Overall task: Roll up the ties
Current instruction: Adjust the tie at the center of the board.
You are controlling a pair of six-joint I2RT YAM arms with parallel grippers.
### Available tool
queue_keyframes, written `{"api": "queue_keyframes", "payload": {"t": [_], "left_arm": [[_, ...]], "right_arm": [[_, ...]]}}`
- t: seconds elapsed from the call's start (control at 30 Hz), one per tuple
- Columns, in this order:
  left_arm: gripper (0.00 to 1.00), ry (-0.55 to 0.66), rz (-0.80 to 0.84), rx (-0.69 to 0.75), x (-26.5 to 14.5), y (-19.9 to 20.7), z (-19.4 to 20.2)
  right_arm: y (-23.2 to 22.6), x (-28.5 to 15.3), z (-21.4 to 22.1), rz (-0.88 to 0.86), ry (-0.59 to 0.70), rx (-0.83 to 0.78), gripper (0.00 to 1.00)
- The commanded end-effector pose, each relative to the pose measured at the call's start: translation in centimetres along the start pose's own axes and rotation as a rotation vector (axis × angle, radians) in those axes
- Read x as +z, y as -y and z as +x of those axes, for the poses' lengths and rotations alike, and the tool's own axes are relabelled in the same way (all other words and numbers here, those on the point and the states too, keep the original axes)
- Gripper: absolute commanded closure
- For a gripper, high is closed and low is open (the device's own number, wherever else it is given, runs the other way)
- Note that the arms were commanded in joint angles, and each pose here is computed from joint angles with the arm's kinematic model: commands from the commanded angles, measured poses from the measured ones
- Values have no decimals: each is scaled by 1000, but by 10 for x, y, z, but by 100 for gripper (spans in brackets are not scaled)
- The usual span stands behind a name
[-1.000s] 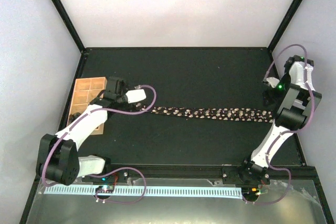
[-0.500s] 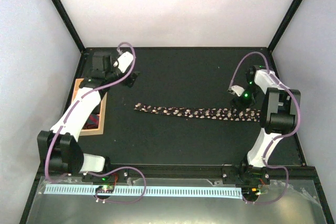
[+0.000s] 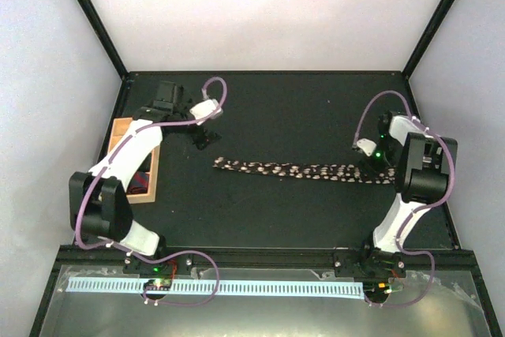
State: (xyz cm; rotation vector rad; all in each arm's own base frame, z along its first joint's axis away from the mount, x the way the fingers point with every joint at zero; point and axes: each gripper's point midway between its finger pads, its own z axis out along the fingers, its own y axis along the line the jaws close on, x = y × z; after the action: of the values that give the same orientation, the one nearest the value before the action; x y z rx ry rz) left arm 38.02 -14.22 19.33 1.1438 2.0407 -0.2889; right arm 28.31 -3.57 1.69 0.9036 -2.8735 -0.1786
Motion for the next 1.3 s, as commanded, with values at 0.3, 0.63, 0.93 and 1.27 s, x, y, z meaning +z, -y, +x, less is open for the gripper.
{"api": "queue_keyframes", "payload": {"t": [0.3,0.63,0.93,1.27], "left_arm": [[8,-245,353,247,88,105,31],[22,-268,443,271,144,145,8],[29,-328,389,299,171,150,22],[54,-439,431,398,167,182,54]], "right_arm": [[125,-21,74,256,-161,17,37],[40,-58,0,11,94,80,42],[-34,-23,-44,-125,116,33,50],[-31,17,-10,-67,-21,-6,55]]}}
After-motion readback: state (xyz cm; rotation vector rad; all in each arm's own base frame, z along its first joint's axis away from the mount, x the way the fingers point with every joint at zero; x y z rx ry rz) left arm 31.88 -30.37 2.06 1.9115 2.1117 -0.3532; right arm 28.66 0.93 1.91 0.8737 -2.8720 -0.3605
